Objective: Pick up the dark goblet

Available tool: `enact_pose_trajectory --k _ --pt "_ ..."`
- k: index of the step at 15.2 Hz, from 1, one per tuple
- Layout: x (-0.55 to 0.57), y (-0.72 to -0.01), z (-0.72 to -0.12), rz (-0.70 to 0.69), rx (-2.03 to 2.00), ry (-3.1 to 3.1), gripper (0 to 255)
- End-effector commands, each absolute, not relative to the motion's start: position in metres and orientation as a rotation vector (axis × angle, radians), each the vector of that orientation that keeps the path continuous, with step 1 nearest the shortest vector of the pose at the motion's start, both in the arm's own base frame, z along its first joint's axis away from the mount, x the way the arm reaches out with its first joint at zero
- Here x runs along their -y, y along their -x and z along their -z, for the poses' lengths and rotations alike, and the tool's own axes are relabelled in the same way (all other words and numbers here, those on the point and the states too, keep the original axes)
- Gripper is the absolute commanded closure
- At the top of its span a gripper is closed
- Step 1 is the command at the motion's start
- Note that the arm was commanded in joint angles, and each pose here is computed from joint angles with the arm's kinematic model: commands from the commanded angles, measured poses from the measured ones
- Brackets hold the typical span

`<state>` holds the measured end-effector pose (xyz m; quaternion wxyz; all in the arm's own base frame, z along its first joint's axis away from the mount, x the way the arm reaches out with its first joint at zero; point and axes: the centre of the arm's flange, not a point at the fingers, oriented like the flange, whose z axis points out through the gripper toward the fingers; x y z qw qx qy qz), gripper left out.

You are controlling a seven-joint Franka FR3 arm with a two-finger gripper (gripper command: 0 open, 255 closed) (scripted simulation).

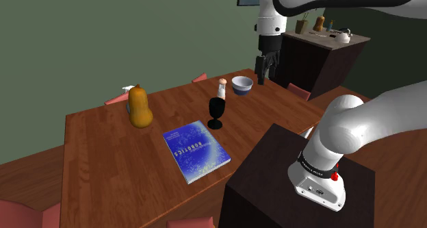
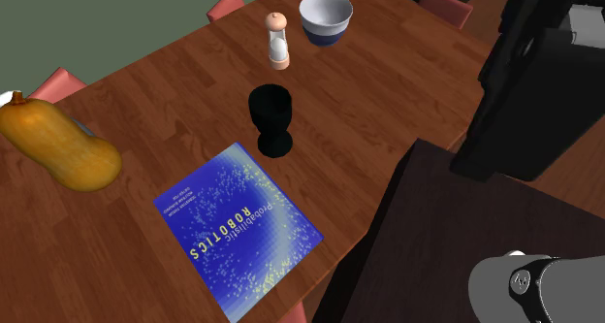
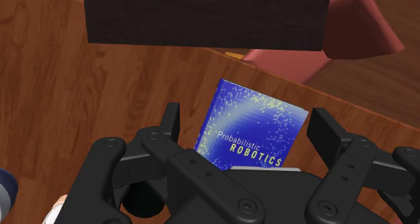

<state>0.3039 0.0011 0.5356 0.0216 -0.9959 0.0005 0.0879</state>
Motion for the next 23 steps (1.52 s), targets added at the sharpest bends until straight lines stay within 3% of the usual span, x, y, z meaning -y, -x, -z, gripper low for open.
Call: enact_pose_trajectory --k 1,23 --pt "-0.001 -0.304 -0.536 -0.272 -0.001 3.086 0" --pt "0.059 -0.478 -0.33 -0.091 0.03 3.114 0"
